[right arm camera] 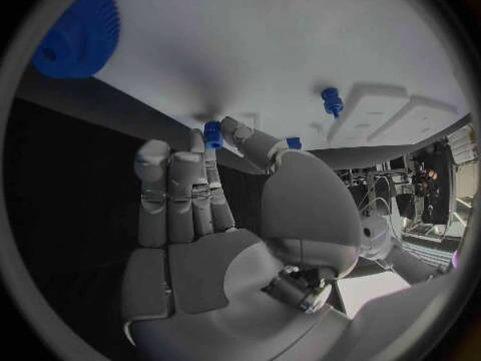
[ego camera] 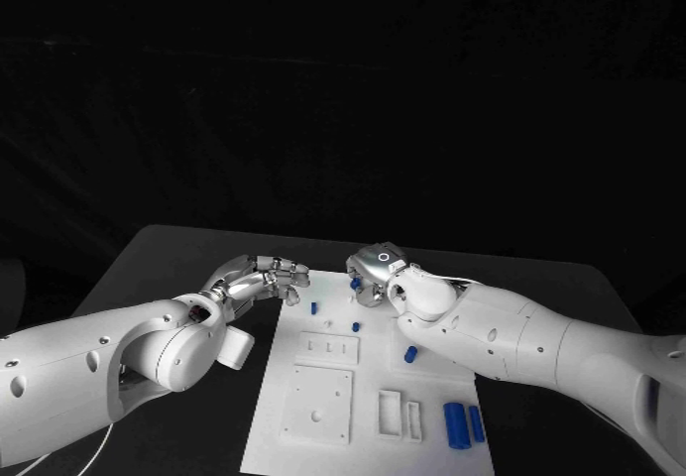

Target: Assemble the parts on the task board

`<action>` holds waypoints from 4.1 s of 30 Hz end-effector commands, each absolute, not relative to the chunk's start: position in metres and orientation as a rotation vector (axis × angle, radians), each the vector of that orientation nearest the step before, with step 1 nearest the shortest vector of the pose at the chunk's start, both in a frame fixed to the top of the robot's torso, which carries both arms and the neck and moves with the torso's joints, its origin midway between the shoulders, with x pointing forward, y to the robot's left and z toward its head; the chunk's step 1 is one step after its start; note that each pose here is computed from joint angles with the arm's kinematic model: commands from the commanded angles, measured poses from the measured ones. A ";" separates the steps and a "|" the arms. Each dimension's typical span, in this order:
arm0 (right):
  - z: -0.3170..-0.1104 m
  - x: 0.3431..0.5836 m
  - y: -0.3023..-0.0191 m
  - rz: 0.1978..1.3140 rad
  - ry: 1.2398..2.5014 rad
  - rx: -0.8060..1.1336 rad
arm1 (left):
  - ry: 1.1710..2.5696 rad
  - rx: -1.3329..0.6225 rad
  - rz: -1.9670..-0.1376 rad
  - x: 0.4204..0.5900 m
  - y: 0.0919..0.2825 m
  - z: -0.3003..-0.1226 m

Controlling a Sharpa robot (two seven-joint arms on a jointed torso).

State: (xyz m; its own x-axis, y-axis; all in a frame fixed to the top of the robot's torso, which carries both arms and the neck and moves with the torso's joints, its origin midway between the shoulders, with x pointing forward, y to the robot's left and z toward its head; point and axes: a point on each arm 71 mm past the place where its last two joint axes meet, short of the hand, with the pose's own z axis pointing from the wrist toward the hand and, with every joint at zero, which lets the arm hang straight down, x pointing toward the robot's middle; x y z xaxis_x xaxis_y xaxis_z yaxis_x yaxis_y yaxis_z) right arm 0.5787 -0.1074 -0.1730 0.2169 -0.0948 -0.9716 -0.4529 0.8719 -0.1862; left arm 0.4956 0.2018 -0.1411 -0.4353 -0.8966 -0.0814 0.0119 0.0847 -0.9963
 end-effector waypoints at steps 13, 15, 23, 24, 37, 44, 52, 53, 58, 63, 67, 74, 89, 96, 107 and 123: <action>-0.159 0.567 -0.130 0.375 1.309 -0.390 | 1.565 -0.907 -1.459 0.496 0.208 -0.139; -0.152 0.564 -0.140 0.395 1.306 -0.358 | 1.562 -0.908 -1.457 0.496 0.210 -0.139; -0.124 0.556 -0.193 0.408 1.347 -0.297 | 1.537 -0.919 -1.429 0.501 0.223 -0.138; -0.122 0.557 -0.198 0.404 1.352 -0.290 | 1.535 -0.920 -1.426 0.502 0.224 -0.139; -0.137 0.575 -0.233 0.408 1.535 -0.146 | 1.538 -0.919 -1.425 0.505 0.225 -0.140; -0.150 0.580 -0.224 0.417 1.563 -0.137 | 1.541 -0.917 -1.425 0.507 0.223 -0.141; -0.163 0.580 -0.221 0.418 1.603 -0.133 | 1.546 -0.915 -1.430 0.507 0.221 -0.141; -0.164 0.580 -0.222 0.417 1.605 -0.132 | 1.547 -0.915 -1.430 0.506 0.221 -0.141; -0.167 0.581 -0.221 0.422 1.610 -0.126 | 1.547 -0.916 -1.430 0.506 0.221 -0.141; -0.169 0.581 -0.219 0.425 1.616 -0.125 | 1.548 -0.916 -1.430 0.506 0.221 -0.141; -0.170 0.582 -0.218 0.429 1.620 -0.117 | 1.549 -0.916 -1.430 0.506 0.221 -0.141; -0.172 0.584 -0.221 0.425 1.629 -0.102 | 1.550 -0.916 -1.429 0.506 0.220 -0.141; -0.172 0.584 -0.216 0.400 1.615 -0.143 | 1.553 -0.915 -1.433 0.506 0.219 -0.141; -0.173 0.583 -0.213 0.372 1.606 -0.185 | 1.554 -0.916 -1.431 0.506 0.219 -0.141; -0.179 0.578 -0.204 0.313 1.549 -0.276 | 1.554 -0.916 -1.430 0.507 0.219 -0.141; -0.191 0.569 -0.199 0.318 1.546 -0.286 | 1.553 -0.917 -1.429 0.507 0.220 -0.142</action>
State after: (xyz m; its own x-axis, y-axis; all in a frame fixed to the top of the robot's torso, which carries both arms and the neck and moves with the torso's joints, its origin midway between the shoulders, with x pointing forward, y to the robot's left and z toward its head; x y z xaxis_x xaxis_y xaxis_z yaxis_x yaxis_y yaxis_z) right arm 0.5732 -0.1994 -0.1788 0.0329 0.0598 -0.9977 -0.3800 0.9240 0.0428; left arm 0.5074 0.2220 -0.1426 -0.3884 -0.9162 -0.0988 0.0106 0.1028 -0.9946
